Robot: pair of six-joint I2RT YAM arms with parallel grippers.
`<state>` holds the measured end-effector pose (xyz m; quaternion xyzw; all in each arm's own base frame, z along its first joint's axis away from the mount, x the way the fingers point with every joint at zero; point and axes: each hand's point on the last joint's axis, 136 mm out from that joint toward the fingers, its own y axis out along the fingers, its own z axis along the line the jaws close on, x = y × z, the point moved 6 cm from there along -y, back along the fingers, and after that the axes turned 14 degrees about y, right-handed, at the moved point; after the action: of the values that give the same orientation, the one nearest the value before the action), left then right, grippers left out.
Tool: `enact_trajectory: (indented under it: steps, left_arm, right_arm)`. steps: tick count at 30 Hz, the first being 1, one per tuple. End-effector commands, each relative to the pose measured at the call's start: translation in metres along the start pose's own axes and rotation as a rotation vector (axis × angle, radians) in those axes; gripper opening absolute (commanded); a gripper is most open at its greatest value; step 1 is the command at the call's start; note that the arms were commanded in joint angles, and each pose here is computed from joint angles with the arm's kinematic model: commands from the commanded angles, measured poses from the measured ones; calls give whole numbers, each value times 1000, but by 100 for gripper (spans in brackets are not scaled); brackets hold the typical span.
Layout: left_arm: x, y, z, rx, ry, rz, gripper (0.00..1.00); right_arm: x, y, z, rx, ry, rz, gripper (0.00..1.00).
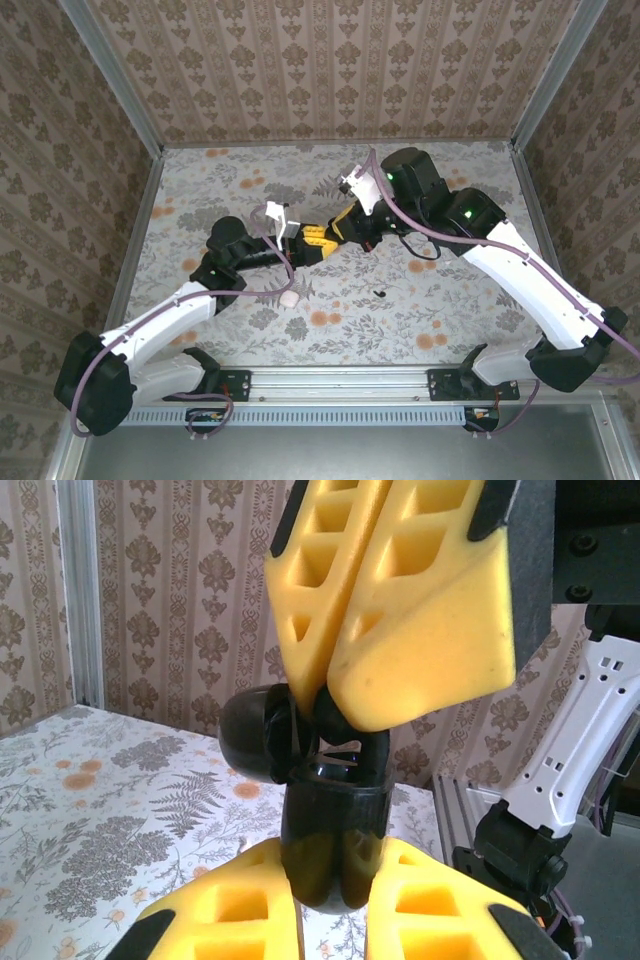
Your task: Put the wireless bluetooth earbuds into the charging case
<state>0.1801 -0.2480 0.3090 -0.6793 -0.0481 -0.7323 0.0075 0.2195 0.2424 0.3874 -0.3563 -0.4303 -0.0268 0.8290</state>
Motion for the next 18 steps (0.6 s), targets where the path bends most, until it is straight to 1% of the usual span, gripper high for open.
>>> enact_trajectory:
  steps: [1,6,11,18]
  left_arm:
    - [23,1,0,-19,40,-64,0]
    - [24,2,0,-22,39,-66,0]
    - [23,1,-1,-19,37,-64,0]
    - [20,1,0,-12,35,-58,0]
  right_arm:
    - [-8,1,7,79,-58,24,11]
    - [-15,8,6,100,-79,65,15]
    - [-13,9,6,102,-88,59,19]
    - [-12,13,11,158,-79,55,19]
